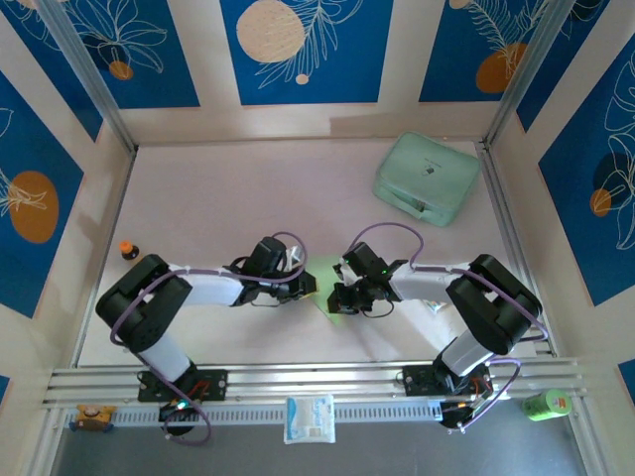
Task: Fold a paper plane with a square sheet of paper (pick it up from the middle)
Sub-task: Third fold the triangle at the center of the table.
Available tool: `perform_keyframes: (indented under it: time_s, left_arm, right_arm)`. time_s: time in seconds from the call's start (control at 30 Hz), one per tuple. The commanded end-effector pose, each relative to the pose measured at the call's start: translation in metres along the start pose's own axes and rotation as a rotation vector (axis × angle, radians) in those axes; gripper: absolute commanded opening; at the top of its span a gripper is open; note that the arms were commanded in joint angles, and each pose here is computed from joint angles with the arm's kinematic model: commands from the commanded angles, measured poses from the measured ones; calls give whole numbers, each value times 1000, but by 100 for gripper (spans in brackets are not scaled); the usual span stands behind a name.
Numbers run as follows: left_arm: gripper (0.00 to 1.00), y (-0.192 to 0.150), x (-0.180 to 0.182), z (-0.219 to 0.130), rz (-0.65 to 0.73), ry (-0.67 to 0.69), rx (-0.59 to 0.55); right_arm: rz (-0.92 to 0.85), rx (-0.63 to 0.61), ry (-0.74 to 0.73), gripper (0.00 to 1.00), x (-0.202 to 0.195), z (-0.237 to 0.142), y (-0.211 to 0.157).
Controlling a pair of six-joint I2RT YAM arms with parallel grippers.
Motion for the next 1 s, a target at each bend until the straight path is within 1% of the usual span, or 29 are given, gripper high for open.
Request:
perform_keyframes:
  time_s: [0.0, 0.17, 0.3, 0.37, 0.6, 0.67, 0.8, 0.97]
  left_arm:
    - [6, -10, 0, 5, 1, 4, 27]
    - [5, -17, 5, 20, -12, 10, 66]
    - [0, -17, 42, 21, -67, 153, 48]
    - [0, -18, 55, 21, -86, 190, 48]
    - [0, -20, 54, 20, -89, 178, 53]
    - [0, -20, 53, 21, -88, 175, 53]
    - [0, -18, 49, 22, -86, 161, 52]
    - [0, -18, 48, 21, -83, 157, 51]
  right_arm:
    - [42, 35, -60, 8, -20, 5, -15]
    - [42, 31, -55, 8, -20, 4, -15]
    - [42, 33, -59, 8, -20, 3, -15]
    - [32, 25, -47, 8, -17, 2, -13]
    - [-72, -46, 112, 12, 29, -17, 6]
    - [-83, -46, 121, 11, 36, -16, 9]
    - [-66, 2, 105, 11, 33, -2, 7]
    - [-24, 43, 15, 9, 6, 10, -6]
Point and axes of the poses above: each hand's point on the last joint's axis, 136 mm out from that joint toward the fingers, its own z axis out along the fingers, its own x axis along the line the jaws close on, y = z × x, the point moved 1 cm from there along -z, back along the fingers, and after that the axes turned 6 degrees about -z, right-handed, at the moved point
